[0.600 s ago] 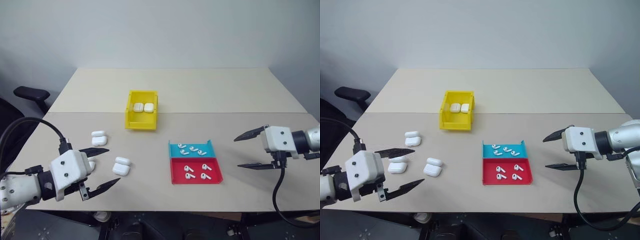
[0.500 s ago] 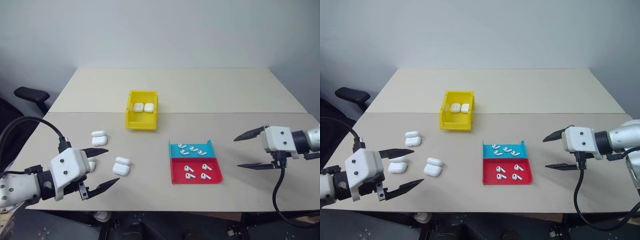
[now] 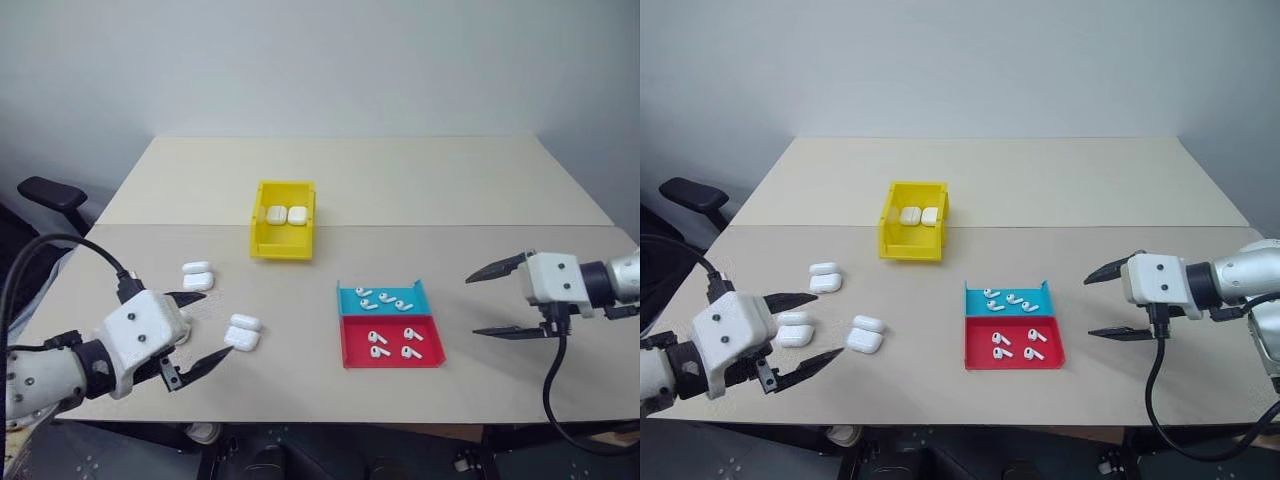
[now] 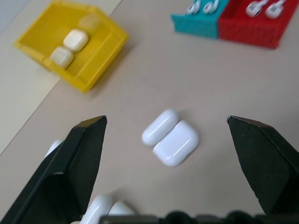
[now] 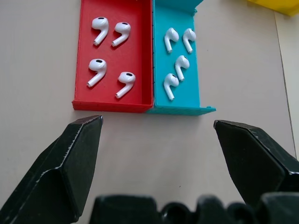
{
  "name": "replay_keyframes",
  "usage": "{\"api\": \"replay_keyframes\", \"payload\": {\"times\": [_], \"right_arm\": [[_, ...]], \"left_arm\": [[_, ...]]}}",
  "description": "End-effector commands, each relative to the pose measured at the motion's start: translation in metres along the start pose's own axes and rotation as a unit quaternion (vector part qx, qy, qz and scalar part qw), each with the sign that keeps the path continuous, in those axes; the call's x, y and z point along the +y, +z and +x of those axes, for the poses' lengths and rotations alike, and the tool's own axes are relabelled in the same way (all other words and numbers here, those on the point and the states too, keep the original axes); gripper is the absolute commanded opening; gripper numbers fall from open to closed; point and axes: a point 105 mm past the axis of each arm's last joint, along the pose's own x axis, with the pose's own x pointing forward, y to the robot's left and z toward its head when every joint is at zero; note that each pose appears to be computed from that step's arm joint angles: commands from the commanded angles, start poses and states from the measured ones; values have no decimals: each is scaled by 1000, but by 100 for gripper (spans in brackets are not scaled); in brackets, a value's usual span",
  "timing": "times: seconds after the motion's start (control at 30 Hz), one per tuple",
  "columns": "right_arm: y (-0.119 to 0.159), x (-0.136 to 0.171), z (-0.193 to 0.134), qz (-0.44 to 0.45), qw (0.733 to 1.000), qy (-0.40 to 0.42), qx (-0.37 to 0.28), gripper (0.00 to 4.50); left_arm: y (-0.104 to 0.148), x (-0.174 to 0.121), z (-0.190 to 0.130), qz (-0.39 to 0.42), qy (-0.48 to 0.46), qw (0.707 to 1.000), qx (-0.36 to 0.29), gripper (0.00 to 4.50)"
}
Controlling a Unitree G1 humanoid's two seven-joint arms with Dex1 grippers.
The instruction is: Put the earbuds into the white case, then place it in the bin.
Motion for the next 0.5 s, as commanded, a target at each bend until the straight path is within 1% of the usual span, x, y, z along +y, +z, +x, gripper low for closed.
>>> {"api": "replay_keyframes", "payload": {"times": [0.03,0.13,0.27,0.37,0.4,0.5], "right_arm": [[9,-5,-6,-18,1000,-9,-3,443],[7,2,-5,-9,1000,2,0,443],[6,6,-4,-2,1000,5,5,443],[5,10,-3,9,1000,8,10,443],[5,11,-2,12,1000,9,11,443],[5,14,2,19,1000,11,9,443]], "left_arm": [[0,4,-3,-5,31,999,37,450],[-9,5,-4,-34,39,994,94,450],[-14,27,-7,-119,86,979,140,450],[-40,48,-6,-190,131,952,199,450],[-46,50,-5,-206,134,947,209,450],[-51,50,-2,-224,135,940,218,450]]}}
